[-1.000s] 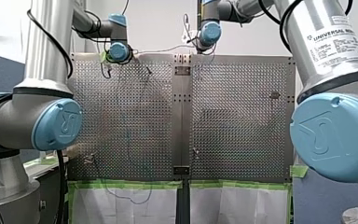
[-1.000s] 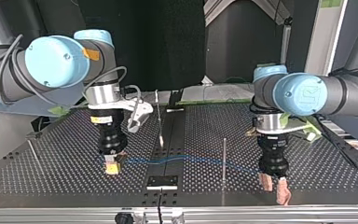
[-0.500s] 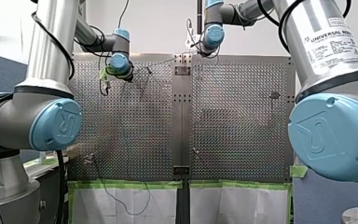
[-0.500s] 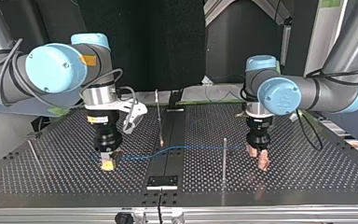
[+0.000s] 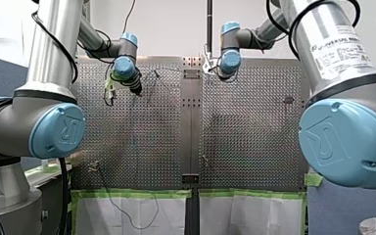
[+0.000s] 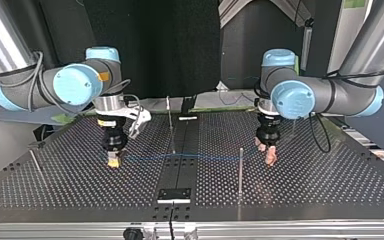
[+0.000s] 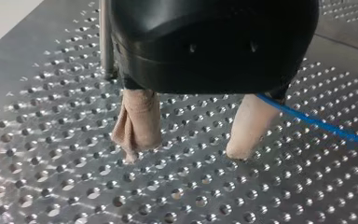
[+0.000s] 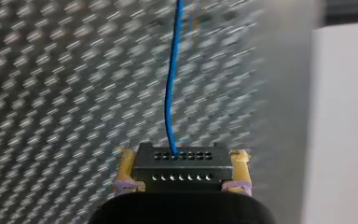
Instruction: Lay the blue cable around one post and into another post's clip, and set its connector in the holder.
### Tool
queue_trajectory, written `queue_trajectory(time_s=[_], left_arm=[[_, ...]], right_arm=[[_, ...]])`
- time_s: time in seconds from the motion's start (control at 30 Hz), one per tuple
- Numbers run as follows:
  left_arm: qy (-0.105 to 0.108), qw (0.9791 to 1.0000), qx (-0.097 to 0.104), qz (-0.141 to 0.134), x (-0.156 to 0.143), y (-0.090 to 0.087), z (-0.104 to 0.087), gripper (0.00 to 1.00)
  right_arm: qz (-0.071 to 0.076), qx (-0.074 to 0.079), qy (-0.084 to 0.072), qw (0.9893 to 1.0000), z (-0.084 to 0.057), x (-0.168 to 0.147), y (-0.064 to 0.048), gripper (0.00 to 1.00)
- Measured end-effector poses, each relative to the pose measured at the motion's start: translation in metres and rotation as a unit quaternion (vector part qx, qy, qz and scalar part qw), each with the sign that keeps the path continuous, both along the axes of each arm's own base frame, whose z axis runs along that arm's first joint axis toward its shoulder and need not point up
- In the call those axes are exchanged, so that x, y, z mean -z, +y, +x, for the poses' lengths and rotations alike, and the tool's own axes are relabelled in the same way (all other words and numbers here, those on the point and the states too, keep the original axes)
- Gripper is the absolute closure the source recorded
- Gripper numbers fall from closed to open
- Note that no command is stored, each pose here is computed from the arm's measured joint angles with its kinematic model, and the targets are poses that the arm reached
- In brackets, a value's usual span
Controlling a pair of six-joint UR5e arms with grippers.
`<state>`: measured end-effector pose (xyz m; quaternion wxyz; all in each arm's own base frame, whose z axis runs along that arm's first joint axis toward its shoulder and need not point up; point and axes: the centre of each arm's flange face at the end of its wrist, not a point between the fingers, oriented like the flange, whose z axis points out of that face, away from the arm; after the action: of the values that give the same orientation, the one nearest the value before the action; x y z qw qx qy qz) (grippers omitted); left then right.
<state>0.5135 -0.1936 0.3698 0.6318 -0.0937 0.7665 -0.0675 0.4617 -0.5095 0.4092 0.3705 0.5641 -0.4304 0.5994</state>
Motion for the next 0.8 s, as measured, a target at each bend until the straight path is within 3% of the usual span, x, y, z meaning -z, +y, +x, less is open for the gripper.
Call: queue_trajectory(time_s=[0.2,0.37,0.6,0.7,0.8], left_arm=[[0.001,1.0,0.006,0.0,0.0,-0.002,-0.001,0.0],[-0.007,1.0,0.006,-0.001,-0.001,-0.001,0.002,0.0],[-0.045,0.9986,0.004,-0.029,-0.016,0.001,0.014,0.0],[-0.06,0.9973,0.006,-0.043,-0.024,-0.002,0.018,0.0],[-0.062,0.9967,0.01,-0.052,-0.024,-0.006,0.022,0.0]], right_arm=[[0.024,0.016,0.015,0.9995,-0.014,0.039,-0.019,0.72],[0.041,0.033,0.013,0.9985,-0.033,0.052,-0.036,0.72],[0.057,0.057,0.004,0.9968,-0.066,0.06,-0.06,0.72],[0.064,0.065,0.005,0.9958,-0.075,0.07,-0.069,0.72],[0.075,0.071,0.01,0.9946,-0.081,0.079,-0.073,0.72]])
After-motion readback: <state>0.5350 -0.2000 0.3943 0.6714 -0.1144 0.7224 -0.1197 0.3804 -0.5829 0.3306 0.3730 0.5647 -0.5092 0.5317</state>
